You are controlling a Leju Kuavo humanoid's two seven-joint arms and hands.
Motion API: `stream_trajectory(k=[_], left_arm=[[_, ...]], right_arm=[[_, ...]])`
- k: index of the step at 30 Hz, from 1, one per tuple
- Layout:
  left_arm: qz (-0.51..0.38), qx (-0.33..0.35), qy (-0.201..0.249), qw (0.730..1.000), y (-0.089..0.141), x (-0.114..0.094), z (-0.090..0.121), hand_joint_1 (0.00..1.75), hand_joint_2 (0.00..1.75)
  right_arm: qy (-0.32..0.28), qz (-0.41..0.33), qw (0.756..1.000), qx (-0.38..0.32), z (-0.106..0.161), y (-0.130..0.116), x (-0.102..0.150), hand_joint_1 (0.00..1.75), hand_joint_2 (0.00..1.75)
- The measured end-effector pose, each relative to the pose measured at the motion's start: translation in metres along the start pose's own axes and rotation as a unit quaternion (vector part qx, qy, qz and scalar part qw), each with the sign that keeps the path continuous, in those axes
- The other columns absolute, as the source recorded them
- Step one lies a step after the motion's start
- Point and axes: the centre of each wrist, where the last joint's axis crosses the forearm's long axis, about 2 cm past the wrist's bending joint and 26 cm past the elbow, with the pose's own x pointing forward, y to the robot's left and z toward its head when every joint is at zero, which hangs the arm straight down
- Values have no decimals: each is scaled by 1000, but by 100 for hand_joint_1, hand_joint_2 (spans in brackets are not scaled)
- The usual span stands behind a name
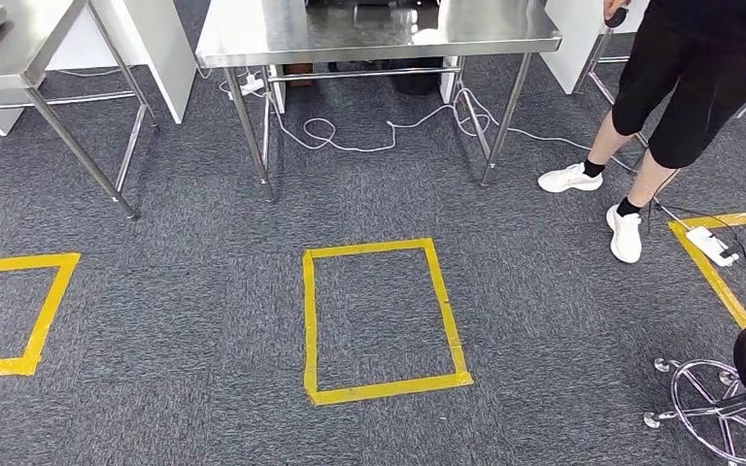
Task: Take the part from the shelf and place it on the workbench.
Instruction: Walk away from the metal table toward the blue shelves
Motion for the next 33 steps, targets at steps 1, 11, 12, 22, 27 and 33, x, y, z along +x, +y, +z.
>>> stream_trajectory(k=[1,11,12,22,27,33], left_arm=[[-2,0,0,1000,1,0,0,0,0],[-9,-8,-1,1000,0,1,-1,0,0],[-9,-9,-1,1000,0,1,-1,0,0],[-12,-8,-3,1000,2,2,-2,0,0],[-12,-9,-1,1000,1,0,-1,0,0],[-10,-12,-3,1000,-1,2,-2,0,0]], right_arm=[[-1,-1,1000,1,0,1,1,0,0],[1,-14,1000,2,1,7,3,0,0],[1,-14,1000,2,2,7,2,0,0],[-2,-16,1000,6,3,11,6,0,0],[-1,-17,1000,3,2,9,5,0,0],[-1,-17,1000,1,2,7,5,0,0]])
